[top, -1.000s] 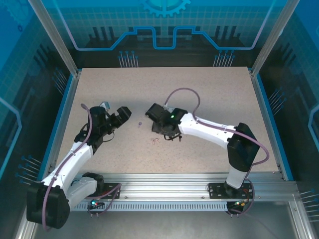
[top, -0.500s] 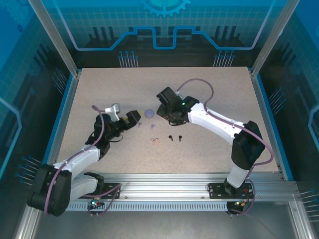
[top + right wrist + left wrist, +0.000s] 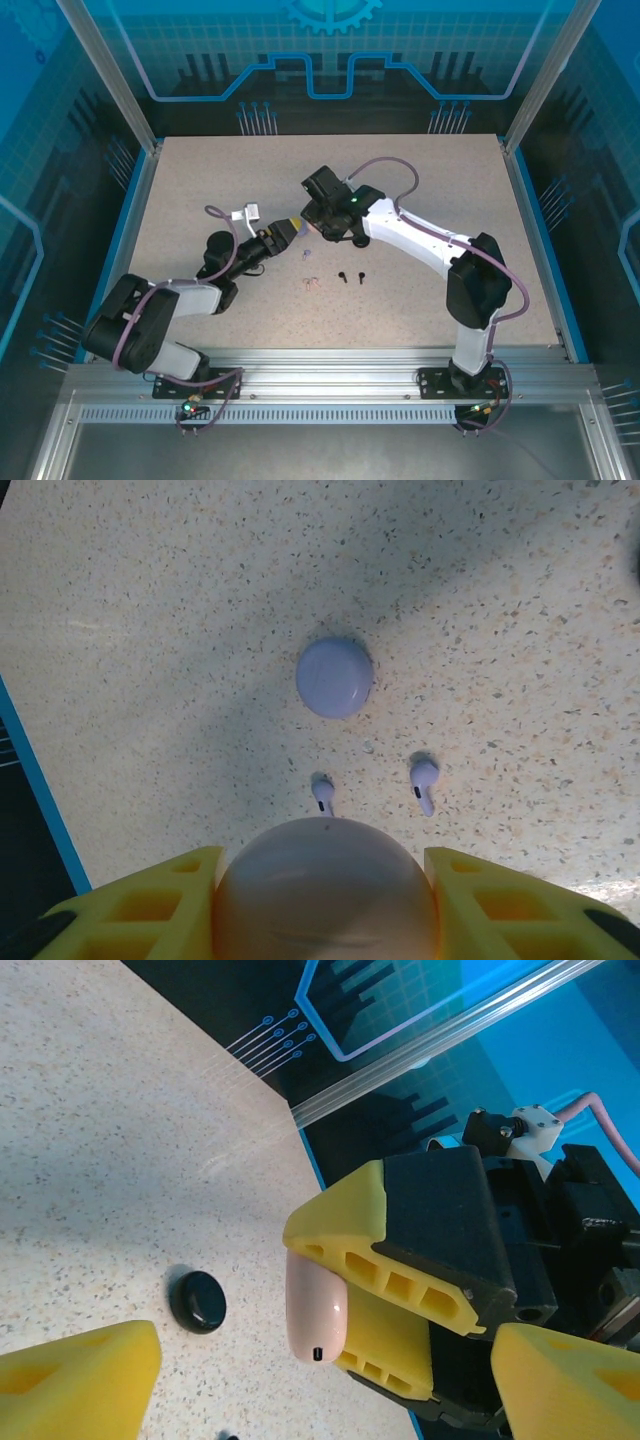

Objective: Insert wireless bluetooth earbuds into charging case

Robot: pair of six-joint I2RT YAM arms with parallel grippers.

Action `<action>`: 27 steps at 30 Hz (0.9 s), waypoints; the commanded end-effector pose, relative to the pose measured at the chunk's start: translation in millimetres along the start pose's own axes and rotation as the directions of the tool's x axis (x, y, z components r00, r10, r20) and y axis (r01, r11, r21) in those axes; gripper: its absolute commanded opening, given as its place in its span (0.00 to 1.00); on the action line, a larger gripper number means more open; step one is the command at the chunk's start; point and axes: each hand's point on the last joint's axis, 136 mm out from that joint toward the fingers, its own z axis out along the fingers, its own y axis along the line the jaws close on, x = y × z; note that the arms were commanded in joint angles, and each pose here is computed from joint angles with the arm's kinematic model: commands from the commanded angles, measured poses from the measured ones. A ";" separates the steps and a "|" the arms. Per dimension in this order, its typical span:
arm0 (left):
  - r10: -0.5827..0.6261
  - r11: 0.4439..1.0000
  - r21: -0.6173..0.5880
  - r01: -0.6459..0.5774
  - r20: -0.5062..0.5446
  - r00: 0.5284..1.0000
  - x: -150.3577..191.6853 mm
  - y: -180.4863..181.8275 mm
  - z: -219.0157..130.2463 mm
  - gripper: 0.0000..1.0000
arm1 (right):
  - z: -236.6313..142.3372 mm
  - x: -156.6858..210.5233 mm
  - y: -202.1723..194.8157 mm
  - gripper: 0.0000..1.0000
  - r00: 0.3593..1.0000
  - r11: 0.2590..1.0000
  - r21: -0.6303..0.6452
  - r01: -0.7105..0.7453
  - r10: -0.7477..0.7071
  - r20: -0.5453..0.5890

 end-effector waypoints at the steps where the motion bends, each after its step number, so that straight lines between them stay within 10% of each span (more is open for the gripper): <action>1: 0.039 0.996 0.077 -0.041 0.019 0.999 -0.7 -14.3 2.1 0.83 | 0.0 2.1 6.9 0.43 0.999 0.999 0.000 -0.036 0.036 0.007; 27: 0.046 0.996 0.071 -0.048 0.029 0.999 14.4 -2.9 35.7 0.53 | -0.2 12.1 11.6 0.43 1.000 0.999 -0.017 -0.029 0.029 -0.008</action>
